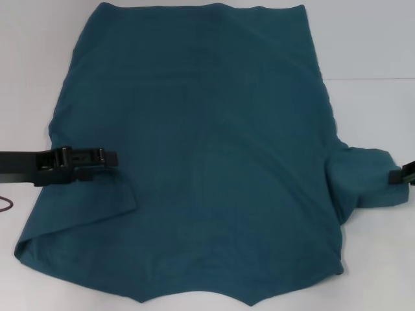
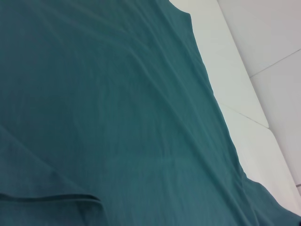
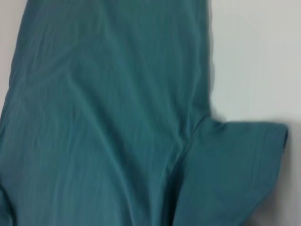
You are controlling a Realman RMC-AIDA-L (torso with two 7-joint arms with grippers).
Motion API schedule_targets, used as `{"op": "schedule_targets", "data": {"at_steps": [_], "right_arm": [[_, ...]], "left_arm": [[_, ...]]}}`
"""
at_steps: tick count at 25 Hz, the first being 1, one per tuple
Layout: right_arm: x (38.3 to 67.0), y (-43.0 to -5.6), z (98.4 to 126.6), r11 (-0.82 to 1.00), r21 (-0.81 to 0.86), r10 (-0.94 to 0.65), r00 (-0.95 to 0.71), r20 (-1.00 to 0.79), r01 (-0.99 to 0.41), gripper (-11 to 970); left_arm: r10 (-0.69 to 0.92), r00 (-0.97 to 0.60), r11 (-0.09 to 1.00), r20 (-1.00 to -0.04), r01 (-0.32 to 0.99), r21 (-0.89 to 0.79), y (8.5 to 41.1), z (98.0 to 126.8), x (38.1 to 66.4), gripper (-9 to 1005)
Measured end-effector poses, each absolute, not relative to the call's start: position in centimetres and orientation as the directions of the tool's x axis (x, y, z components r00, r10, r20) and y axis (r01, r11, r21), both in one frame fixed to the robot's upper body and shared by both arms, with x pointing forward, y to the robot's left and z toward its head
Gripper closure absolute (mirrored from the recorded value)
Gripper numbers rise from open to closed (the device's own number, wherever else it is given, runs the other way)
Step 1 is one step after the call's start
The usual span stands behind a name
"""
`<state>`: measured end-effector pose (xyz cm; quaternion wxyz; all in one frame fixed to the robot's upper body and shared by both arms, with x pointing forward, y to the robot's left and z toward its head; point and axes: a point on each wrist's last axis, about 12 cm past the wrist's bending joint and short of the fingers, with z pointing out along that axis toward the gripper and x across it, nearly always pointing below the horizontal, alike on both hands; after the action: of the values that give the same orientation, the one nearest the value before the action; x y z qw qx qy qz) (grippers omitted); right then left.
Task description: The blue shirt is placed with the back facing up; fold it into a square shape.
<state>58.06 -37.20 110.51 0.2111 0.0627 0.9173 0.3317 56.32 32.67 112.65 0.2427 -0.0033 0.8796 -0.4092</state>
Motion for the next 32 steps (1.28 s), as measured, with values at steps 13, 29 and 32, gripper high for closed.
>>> {"op": "schedule_targets", "data": {"at_steps": [13, 29, 32], "right_arm": [[58.0, -39.9, 112.0, 0.802, 0.597, 0.295, -0.886, -0.356, 0.027, 908], [58.0, -40.7, 112.4, 0.819, 0.571, 0.3, -0.887, -0.351, 0.051, 908], [57.6, -40.9, 112.4, 0.817, 0.575, 0.288, -0.896, -0.337, 0.047, 907]], "left_arm": [[-0.212, -0.882, 0.666, -0.421, 0.185, -0.723, 33.0, 112.6, 56.1, 118], [-0.219, -0.88, 0.667, -0.421, 0.18, -0.723, 33.1, 112.6, 56.1, 118], [-0.22, -0.88, 0.667, -0.421, 0.18, -0.723, 33.1, 112.6, 56.1, 119]]}}
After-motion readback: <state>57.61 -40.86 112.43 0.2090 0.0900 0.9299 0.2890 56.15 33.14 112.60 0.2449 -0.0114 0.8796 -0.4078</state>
